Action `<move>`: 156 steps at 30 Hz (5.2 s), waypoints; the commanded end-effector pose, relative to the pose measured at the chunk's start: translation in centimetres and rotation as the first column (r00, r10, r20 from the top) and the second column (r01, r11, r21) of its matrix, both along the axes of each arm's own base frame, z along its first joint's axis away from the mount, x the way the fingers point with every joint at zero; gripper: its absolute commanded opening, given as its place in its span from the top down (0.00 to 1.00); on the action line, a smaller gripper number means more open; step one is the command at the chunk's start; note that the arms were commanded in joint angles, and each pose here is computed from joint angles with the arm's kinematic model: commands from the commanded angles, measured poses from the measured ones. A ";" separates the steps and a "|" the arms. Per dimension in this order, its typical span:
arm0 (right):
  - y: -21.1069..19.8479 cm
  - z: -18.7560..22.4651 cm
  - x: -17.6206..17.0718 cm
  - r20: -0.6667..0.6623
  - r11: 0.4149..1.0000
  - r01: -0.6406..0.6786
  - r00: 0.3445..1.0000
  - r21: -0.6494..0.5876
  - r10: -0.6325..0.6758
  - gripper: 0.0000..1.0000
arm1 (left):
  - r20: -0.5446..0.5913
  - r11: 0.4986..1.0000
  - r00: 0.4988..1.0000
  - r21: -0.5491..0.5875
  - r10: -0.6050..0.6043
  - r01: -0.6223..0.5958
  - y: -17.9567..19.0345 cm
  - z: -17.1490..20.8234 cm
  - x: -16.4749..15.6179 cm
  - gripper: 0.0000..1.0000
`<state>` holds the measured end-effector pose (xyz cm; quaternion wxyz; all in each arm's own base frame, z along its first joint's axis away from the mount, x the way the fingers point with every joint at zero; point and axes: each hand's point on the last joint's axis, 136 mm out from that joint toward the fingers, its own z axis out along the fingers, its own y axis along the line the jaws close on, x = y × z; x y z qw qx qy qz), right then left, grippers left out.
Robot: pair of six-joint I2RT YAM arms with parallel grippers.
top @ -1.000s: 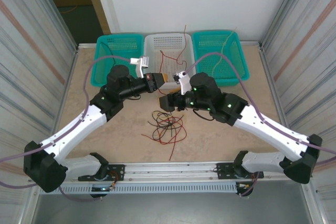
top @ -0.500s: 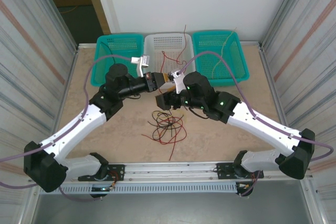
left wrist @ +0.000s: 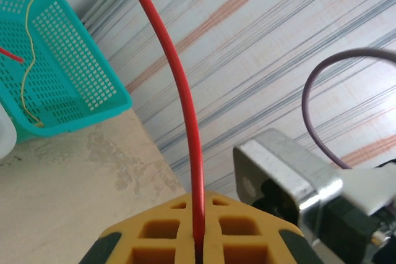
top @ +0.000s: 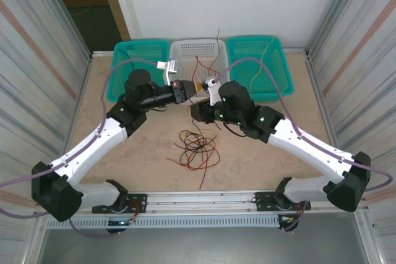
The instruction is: Untangle the cables
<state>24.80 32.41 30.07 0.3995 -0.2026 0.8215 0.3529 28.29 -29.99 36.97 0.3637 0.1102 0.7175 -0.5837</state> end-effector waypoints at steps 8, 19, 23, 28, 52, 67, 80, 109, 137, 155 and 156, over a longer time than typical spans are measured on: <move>0.4 -1.5 -0.3 -0.125 0.992 0.047 0.992 0.116 -0.032 0.93 | 0.230 0.974 0.946 -0.055 0.228 -0.222 2.0 4.8 3.7 1.00; -11.8 -5.3 1.9 -0.152 0.879 0.462 0.866 -0.120 -0.476 0.47 | 0.239 0.892 0.923 0.271 0.301 -0.361 1.0 0.2 15.8 1.00; -15.2 -5.3 1.1 -0.169 0.848 0.523 0.831 -0.087 -0.530 0.47 | 0.263 0.841 0.918 0.384 0.297 -0.382 0.2 -2.3 19.5 1.00; -17.4 -4.6 0.7 -0.162 0.827 0.557 0.811 -0.077 -0.562 0.47 | 0.209 0.775 0.932 0.519 0.295 -0.361 -0.3 -8.1 22.2 0.47; -7.7 -6.2 6.4 -0.238 0.943 0.312 0.913 -0.120 -0.332 0.49 | 0.067 0.781 0.922 0.511 0.381 -0.359 12.3 -8.3 -2.8 0.40; -5.0 -11.1 4.7 -0.259 0.930 0.244 0.913 -0.276 -0.316 0.46 | -0.208 0.829 0.883 0.484 0.421 -0.282 14.2 -16.9 -8.7 0.50; -6.8 -18.8 1.7 -0.401 0.891 0.251 0.823 -0.379 -0.402 0.41 | -0.281 0.806 0.873 0.562 0.398 -0.186 11.6 -21.5 -6.6 0.49; -0.6 -24.5 6.0 -0.340 0.825 0.123 0.870 -0.552 -0.356 0.61 | -0.259 0.728 0.809 0.629 0.527 -0.273 14.8 -23.1 -8.3 0.52; 1.0 0.5 2.2 0.297 0.970 0.153 0.951 -0.189 -0.092 0.99 | -0.027 0.909 0.948 0.292 0.318 -0.297 11.2 -9.8 -5.9 0.48; 2.1 10.7 -0.3 0.431 0.999 0.044 0.902 -0.018 -0.032 0.97 | -0.072 0.924 0.959 0.296 0.274 -0.241 9.5 -11.3 -5.9 0.40; 2.1 10.8 -0.4 0.432 0.999 0.041 0.901 -0.016 -0.030 0.97 | -0.089 0.927 0.959 0.292 0.270 -0.234 9.3 -11.6 -5.9 0.40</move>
